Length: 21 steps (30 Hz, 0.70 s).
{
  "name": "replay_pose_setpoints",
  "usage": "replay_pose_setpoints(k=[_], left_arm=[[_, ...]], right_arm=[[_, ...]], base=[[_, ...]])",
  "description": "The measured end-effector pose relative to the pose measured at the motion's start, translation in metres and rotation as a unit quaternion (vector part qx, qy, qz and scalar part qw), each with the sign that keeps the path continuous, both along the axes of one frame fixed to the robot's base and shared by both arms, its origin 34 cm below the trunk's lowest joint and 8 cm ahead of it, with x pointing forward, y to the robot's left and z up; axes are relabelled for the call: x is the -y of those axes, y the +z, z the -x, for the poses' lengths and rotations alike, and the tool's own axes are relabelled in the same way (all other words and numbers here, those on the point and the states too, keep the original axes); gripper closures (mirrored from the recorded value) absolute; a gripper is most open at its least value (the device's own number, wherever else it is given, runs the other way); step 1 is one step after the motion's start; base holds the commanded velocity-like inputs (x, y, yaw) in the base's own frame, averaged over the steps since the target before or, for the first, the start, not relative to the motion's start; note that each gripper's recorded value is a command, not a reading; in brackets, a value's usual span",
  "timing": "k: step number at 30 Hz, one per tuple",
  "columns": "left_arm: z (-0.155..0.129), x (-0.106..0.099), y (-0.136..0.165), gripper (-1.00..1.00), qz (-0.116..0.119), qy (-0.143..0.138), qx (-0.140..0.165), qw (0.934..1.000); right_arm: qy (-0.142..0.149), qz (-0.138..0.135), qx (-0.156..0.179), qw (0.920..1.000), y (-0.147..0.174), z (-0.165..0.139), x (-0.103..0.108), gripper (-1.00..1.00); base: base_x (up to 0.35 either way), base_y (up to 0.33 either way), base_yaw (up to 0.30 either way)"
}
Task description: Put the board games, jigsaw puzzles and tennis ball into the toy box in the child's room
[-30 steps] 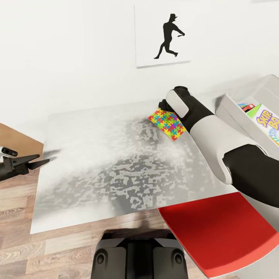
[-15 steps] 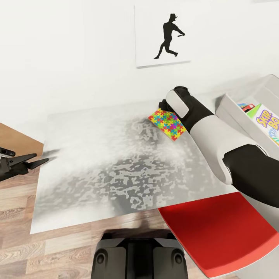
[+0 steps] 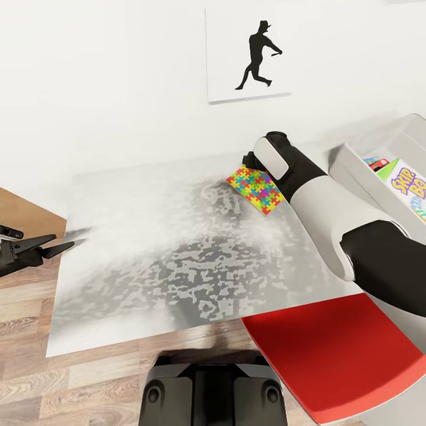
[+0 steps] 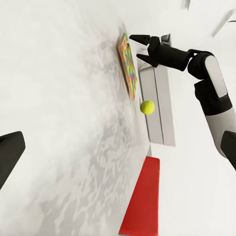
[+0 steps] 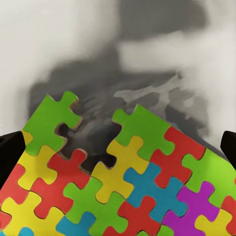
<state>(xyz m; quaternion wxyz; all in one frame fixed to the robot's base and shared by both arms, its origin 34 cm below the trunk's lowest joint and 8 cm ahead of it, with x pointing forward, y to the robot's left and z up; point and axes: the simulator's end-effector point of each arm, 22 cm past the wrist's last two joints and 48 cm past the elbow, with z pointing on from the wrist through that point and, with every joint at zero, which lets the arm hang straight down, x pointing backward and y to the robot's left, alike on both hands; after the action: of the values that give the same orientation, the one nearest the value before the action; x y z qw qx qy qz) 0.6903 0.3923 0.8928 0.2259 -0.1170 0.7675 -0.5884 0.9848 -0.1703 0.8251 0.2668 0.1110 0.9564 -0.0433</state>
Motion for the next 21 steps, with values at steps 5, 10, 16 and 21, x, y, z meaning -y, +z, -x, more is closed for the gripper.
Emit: replay_pose_setpoints(k=[5,10,16,21], left_arm=[[0.0002,0.0000,-0.0010,-1.00,0.000,0.000,0.000,1.0000],[0.0005,0.0000,-0.0023,-1.00,-0.001,0.000,-0.001,1.0000],[0.0008,0.0000,-0.0039,-1.00,-0.001,0.000,-0.002,1.0000],[0.0011,0.0000,-0.0054,-1.00,-0.001,0.000,-0.003,1.0000]], right_arm=[[0.000,0.000,0.001,1.0000,0.0006,-0.0013,0.0001,-1.00],[0.000,-0.001,0.002,1.0000,0.0017,-0.0030,-0.0007,-1.00],[-0.001,0.000,0.006,1.0000,0.0056,-0.0075,0.0003,-1.00],[-0.001,0.000,0.008,1.0000,0.0068,-0.0098,0.0009,-1.00]], base=[[0.000,0.000,0.000],[0.000,0.000,0.000],[0.000,0.000,0.000],[0.000,0.000,0.000]])
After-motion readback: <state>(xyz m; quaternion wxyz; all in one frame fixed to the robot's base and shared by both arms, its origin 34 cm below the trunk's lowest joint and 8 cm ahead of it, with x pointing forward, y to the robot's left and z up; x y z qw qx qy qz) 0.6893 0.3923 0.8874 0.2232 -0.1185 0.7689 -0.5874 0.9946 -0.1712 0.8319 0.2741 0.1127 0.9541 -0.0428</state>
